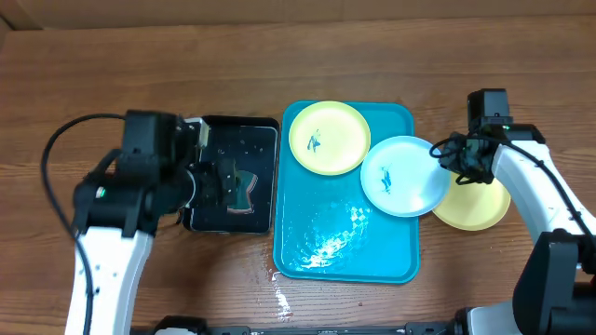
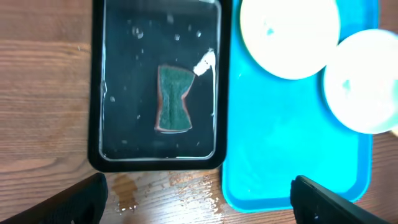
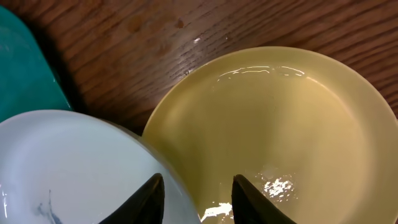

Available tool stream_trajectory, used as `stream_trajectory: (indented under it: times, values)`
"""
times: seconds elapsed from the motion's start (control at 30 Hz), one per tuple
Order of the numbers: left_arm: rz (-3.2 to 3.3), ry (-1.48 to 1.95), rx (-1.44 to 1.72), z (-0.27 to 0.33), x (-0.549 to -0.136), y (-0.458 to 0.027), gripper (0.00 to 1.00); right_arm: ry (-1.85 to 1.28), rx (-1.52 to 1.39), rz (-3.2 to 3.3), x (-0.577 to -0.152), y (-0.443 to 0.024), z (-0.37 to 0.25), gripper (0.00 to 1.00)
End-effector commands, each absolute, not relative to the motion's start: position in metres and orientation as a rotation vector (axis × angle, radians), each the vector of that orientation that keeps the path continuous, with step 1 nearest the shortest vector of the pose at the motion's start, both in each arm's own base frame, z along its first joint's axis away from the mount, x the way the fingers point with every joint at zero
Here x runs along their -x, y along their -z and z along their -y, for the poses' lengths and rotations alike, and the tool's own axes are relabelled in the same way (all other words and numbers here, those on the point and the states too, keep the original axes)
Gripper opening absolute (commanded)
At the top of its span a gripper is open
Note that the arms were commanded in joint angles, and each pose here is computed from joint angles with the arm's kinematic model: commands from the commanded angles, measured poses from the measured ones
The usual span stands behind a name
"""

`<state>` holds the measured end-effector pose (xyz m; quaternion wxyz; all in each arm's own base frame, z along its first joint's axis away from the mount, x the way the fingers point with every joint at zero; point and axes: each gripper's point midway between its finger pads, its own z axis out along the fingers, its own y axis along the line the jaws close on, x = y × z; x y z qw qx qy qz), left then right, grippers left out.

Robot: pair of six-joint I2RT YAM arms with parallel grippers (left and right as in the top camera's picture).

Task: Clean dirty plates on tray and stack at the side
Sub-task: 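Release the yellow plate and move the right gripper toward the white plate, then grip the white plate rim with the right gripper and drag it toward tray center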

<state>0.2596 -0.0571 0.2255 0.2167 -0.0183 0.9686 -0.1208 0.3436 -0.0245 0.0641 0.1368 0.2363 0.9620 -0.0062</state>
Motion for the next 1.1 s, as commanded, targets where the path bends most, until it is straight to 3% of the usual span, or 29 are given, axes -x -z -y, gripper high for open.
stream_trajectory:
  times: [0.0, 0.3, 0.33, 0.4, 0.47, 0.83, 1.07]
  values:
    - [-2.656, 0.349, 0.018, 0.059, -0.255, -0.233, 0.95, -0.018, -0.658, -2.804, -0.340, -0.057, 0.019, 0.34]
    - [-2.676, 0.335, 0.014, 0.057, -0.250, -0.230, 0.96, -0.106, -0.620, -2.846, -0.328, -0.034, 0.006, 0.33]
    - [-2.675, 0.330, 0.015, 0.056, -0.251, -0.231, 0.96, -0.132, -0.614, -2.851, -0.326, -0.032, 0.003, 0.28]
    - [-2.676, 0.318, 0.017, 0.055, -0.251, -0.230, 0.96, -0.133, -0.615, -2.852, -0.326, -0.032, 0.003, 0.10]
    - [-2.678, 0.314, 0.018, 0.054, -0.250, -0.230, 0.97, -0.137, -0.615, -2.854, -0.326, -0.036, 0.002, 0.04]
    - [-2.677, 0.310, 0.004, 0.054, -0.250, -0.230, 0.97, -0.170, -0.581, -2.885, -0.297, -0.099, -0.011, 0.04]
    - [-2.668, 0.311, 0.003, 0.054, -0.252, -0.231, 1.00, -0.225, -0.361, -3.050, -0.255, -0.073, -0.069, 0.04]
